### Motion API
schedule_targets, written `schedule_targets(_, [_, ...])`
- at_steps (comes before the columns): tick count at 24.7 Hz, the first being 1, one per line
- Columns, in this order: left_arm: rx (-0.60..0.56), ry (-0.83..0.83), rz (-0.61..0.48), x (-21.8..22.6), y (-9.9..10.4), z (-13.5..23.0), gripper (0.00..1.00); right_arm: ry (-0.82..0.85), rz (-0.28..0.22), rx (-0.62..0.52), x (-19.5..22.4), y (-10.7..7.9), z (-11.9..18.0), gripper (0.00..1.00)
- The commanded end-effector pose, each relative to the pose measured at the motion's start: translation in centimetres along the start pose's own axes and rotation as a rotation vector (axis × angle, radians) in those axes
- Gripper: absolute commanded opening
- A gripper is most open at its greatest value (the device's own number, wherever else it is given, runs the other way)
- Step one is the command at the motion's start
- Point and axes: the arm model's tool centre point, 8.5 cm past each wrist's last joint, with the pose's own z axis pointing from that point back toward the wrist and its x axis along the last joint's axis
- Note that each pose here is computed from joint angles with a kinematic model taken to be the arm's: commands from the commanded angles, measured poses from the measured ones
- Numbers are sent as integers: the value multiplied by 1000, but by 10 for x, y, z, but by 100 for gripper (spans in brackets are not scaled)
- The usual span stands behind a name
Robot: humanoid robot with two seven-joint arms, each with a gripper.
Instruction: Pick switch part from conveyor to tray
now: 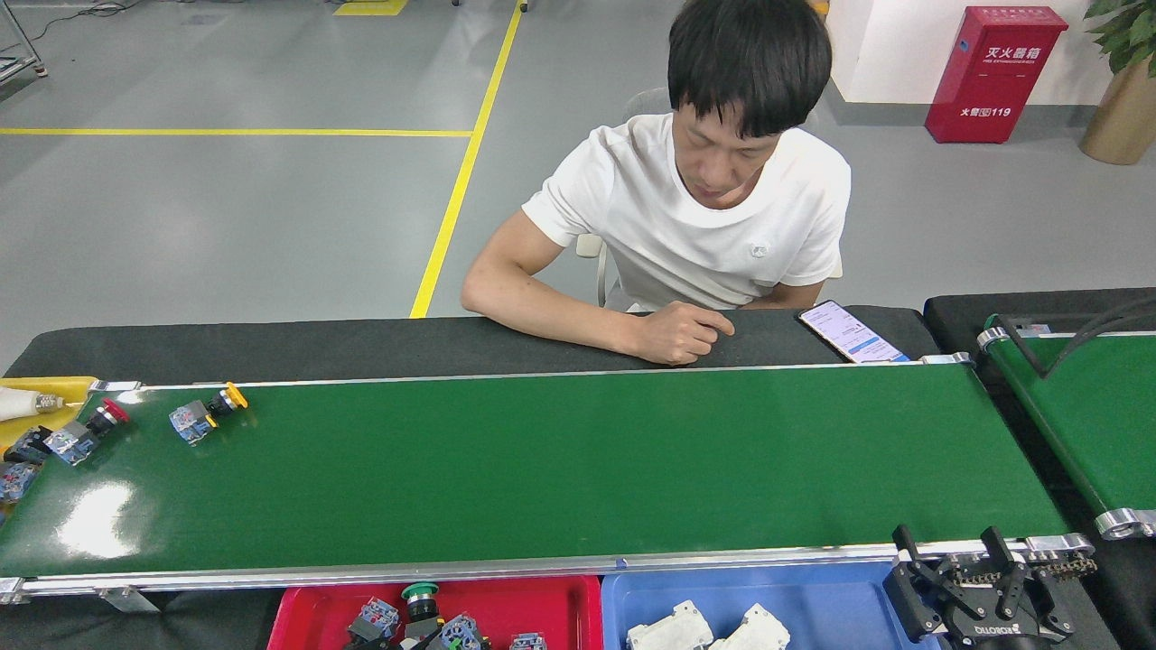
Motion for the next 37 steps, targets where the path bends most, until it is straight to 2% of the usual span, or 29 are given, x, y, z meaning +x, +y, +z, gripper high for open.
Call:
schedule_targets(1, [27, 28, -9, -7, 7, 2, 100, -2, 9, -19, -2, -6, -1, 100])
schedule_targets(9, [93, 186, 62, -46, 12, 40, 100, 7, 3, -17, -1, -7, -3, 100])
schedule_targets(13, [105, 408, 79, -76, 9, 73, 100, 39, 14, -13, -2, -8, -6, 100])
schedule_targets(17, [84, 669, 73, -103, 5, 98, 100, 20, 62, 7, 13, -7, -13, 100])
schedule_targets(20, [67, 795, 72, -115, 0, 113, 100, -14, 61, -31, 29, -12, -14, 100])
schedule_targets(22, [50, 825, 76, -116, -4, 125, 100, -47, 71, -59, 32, -14, -12, 100])
schedule_targets(25, [42, 842, 78, -117, -7, 134, 100, -72, 32, -66, 36, -7, -4, 100])
schedule_targets(29, [50, 824, 83, -115, -6, 128, 100, -77, 1, -54, 46, -1, -4, 100])
schedule_targets(37, [62, 790, 65, -120, 1, 115, 100, -175, -12, -72, 60, -4, -4, 100])
